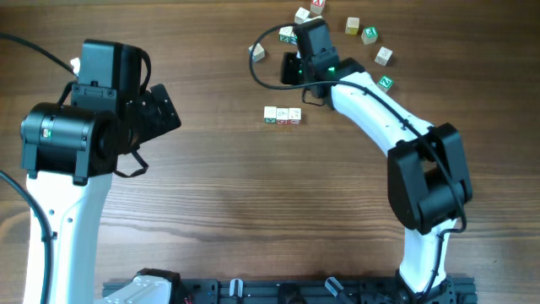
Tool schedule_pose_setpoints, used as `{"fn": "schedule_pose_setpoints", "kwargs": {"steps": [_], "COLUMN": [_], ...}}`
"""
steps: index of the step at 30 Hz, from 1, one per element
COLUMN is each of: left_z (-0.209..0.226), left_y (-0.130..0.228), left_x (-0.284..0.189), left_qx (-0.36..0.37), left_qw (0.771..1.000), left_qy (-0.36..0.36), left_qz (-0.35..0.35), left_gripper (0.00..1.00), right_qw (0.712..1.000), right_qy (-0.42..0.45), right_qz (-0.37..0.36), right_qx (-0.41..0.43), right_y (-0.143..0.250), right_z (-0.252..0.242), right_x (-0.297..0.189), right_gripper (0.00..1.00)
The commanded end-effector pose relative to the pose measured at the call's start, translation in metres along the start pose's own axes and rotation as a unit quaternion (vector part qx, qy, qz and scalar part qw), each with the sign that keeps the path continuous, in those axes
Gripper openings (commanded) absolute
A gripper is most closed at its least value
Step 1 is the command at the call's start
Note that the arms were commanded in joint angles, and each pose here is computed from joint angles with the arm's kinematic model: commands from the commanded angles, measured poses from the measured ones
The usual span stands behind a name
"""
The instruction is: Form a horizontal line
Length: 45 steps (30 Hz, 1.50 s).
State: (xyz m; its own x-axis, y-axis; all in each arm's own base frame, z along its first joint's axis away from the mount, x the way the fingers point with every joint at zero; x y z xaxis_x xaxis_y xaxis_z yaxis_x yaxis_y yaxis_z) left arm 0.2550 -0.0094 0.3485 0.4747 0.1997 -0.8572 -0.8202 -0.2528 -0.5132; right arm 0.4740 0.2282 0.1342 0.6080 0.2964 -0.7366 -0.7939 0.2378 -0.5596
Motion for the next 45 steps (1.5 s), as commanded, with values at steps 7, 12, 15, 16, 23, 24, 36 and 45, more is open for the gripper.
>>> {"fn": "schedule_pose_setpoints", "kwargs": {"steps": [7,12,15,16,23,24,36,45], "left_z": [0.003,0.003,0.003,0.003,0.003,0.003,0.003,0.003], "left_y": [-0.002,-0.002,-0.002,-0.002,-0.002,-0.002,-0.002,-0.002], "left_x": [0.0,0.0,0.0,0.0,0.0,0.0,0.0,0.0], "left_qx": [-0.008,-0.008,-0.008,-0.008,-0.008,-0.008,-0.008,-0.008], "left_qw": [1.0,1.0,1.0,1.0,1.0,1.0,1.0,1.0], "left_qy": [-0.006,-0.006,-0.006,-0.006,-0.006,-0.006,-0.006,-0.006], "left_qz": [-0.005,-0.005,-0.004,-0.004,-0.005,-0.005,-0.005,-0.005], "left_gripper": [1.0,1.0,1.0,1.0,1.0,1.0,1.0,1.0], "right_qw": [0.999,0.997,0.995,0.995,0.993,0.993,0.99,0.989], "right_qy": [-0.017,-0.042,-0.045,-0.043,-0.025,-0.023,-0.014,-0.011], "right_qz": [0.049,0.072,0.085,0.087,0.113,0.118,0.142,0.145], "right_qx": [-0.007,-0.006,-0.005,-0.005,-0.001,-0.001,-0.011,-0.011], "right_y": [0.045,0.052,0.057,0.058,0.069,0.072,0.088,0.089], "right_z": [0.015,0.019,0.019,0.019,0.012,0.012,0.017,0.016], "right_x": [0.043,0.046,0.045,0.045,0.047,0.047,0.044,0.044], "right_gripper": [0.05,0.05,0.04,0.05,0.05,0.05,0.05,0.04]}}
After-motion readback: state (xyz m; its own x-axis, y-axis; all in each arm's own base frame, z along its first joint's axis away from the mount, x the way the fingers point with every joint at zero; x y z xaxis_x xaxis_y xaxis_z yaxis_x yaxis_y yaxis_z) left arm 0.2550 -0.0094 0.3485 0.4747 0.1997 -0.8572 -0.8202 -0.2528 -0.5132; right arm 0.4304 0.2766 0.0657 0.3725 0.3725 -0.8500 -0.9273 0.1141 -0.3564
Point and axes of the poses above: each gripper's point midway between its finger pads, its own x axis out along the fingers, its own z axis along the line the jaws close on, y = z × x, the point moved 5 cm from there along -x, back along the fingers, and after that the axes turned 7 degrees about x, right-handed, at the moved point
